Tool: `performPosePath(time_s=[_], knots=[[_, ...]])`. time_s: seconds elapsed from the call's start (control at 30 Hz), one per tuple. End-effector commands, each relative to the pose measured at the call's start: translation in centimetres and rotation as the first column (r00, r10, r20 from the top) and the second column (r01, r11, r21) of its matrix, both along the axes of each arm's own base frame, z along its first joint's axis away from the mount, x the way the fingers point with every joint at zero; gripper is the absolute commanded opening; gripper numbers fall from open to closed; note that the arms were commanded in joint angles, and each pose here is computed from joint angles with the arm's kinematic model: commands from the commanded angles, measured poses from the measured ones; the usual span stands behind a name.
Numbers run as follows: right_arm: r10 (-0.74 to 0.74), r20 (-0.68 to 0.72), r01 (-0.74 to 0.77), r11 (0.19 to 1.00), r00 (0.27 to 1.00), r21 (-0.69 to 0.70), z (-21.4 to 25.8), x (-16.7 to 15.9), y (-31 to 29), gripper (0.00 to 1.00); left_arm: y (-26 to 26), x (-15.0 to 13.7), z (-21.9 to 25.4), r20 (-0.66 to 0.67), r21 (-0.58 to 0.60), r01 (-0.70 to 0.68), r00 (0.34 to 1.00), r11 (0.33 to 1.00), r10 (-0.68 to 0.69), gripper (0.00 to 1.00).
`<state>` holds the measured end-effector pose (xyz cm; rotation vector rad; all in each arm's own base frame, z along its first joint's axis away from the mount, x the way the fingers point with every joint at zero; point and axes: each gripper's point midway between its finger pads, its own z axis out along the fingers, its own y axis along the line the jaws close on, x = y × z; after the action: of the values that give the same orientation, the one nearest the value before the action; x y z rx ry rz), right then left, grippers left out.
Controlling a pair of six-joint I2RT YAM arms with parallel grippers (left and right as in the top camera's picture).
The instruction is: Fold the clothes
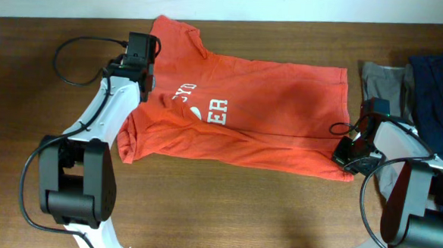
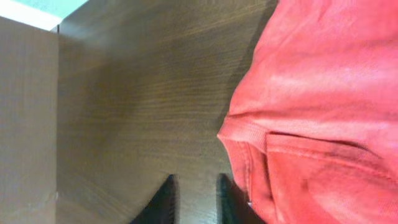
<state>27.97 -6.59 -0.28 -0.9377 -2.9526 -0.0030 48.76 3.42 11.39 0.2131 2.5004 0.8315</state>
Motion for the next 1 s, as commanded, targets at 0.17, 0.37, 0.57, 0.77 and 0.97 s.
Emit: performPosePath(time_s=[0.17, 0.37, 0.57, 0.77, 0.97], knots=[[-0.002, -0.084, -0.002, 0.999, 0.996, -0.047, -1.3, -1.8, -1.2, 0.04, -0.9, -3.0, -0.8, -0.104, -0.122, -0.041, 0.994, 0.992, 0.029, 0.47], [-0.002, -0.086, -0.002, 0.999, 0.996, -0.046, -1.2, -1.8, -1.2, 0.04, -4.0, -11.3, -4.9, -0.408, -0.369, -0.325, 0.898, 0.871, 0.163, 0.50], [-0.002, -0.086, -0.002, 0.999, 0.996, -0.047, -1.3, -1.8, -1.2, 0.04, -2.8, -13.8, -6.7, -0.489, -0.380, -0.438, 0.843, 0.815, 0.225, 0.34], [-0.002, -0.087, -0.002, 0.999, 0.996, -0.046, -1.2, -1.9, -1.1, 0.04, -2.1, -14.1, -7.6, -0.509, -0.444, -0.487, 0.828, 0.752, 0.235, 0.23], [-0.002, -0.086, -0.002, 0.999, 0.996, -0.046, -1.2, -1.8, -1.1, 0.04, -2.8, -13.8, -8.0, -0.505, -0.494, -0.464, 0.841, 0.735, 0.192, 0.39]])
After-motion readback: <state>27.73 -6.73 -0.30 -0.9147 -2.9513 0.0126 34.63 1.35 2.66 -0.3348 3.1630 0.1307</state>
